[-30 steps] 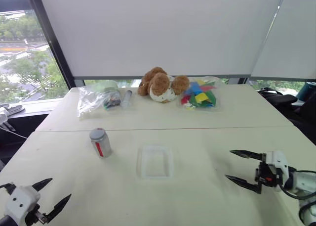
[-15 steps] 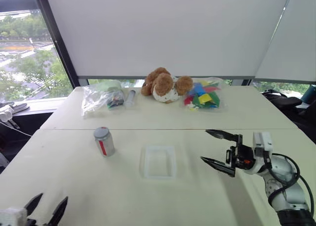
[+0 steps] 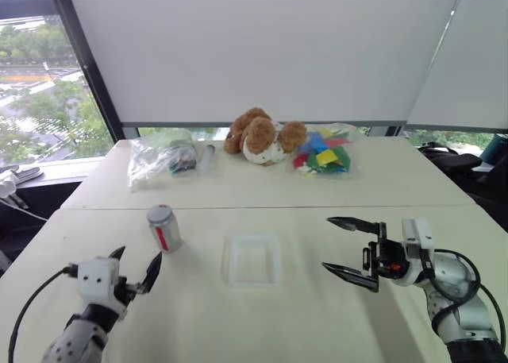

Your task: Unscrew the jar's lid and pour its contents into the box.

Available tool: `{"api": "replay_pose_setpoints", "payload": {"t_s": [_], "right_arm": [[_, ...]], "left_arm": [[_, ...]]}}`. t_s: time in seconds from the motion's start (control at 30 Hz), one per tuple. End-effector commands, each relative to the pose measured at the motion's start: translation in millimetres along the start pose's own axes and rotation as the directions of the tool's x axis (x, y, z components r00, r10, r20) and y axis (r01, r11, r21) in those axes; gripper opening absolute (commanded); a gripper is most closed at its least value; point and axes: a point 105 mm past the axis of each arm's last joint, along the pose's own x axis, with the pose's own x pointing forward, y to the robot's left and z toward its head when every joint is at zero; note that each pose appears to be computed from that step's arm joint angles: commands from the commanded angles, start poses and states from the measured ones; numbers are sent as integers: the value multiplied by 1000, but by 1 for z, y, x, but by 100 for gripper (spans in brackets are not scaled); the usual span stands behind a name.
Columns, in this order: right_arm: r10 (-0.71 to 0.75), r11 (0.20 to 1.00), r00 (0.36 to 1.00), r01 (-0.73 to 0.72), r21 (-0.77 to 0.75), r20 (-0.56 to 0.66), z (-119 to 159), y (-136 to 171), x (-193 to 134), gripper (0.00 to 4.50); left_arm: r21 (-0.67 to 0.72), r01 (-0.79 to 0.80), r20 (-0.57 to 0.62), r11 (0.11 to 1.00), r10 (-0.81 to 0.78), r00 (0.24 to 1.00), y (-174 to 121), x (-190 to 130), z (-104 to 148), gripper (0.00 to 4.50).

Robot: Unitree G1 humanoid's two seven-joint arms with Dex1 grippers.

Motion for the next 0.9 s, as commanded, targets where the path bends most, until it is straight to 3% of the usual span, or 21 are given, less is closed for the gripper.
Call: {"api": "replay_pose_setpoints", "payload": {"t_s": [0.03,0.7,0.8,0.9], "right_arm": [[4,999,1000,-4,-37,-1,9,-1,-2,450],[-4,1000,1000,4,-31,3,7,1,3,450],[-11,999,1000,11,-32,1,6,0,3,450],[-19,999,1000,19,-34,-1,6,-1,2,450]], "left_arm": [[7,25,-1,1000,-25,1000,-10,10,-1,444],[-28,72,0,997,-72,997,-31,58,-6,444],[-29,74,-13,997,-74,997,-29,59,-10,370],[-27,89,-22,996,-89,996,-28,59,-12,228]]}}
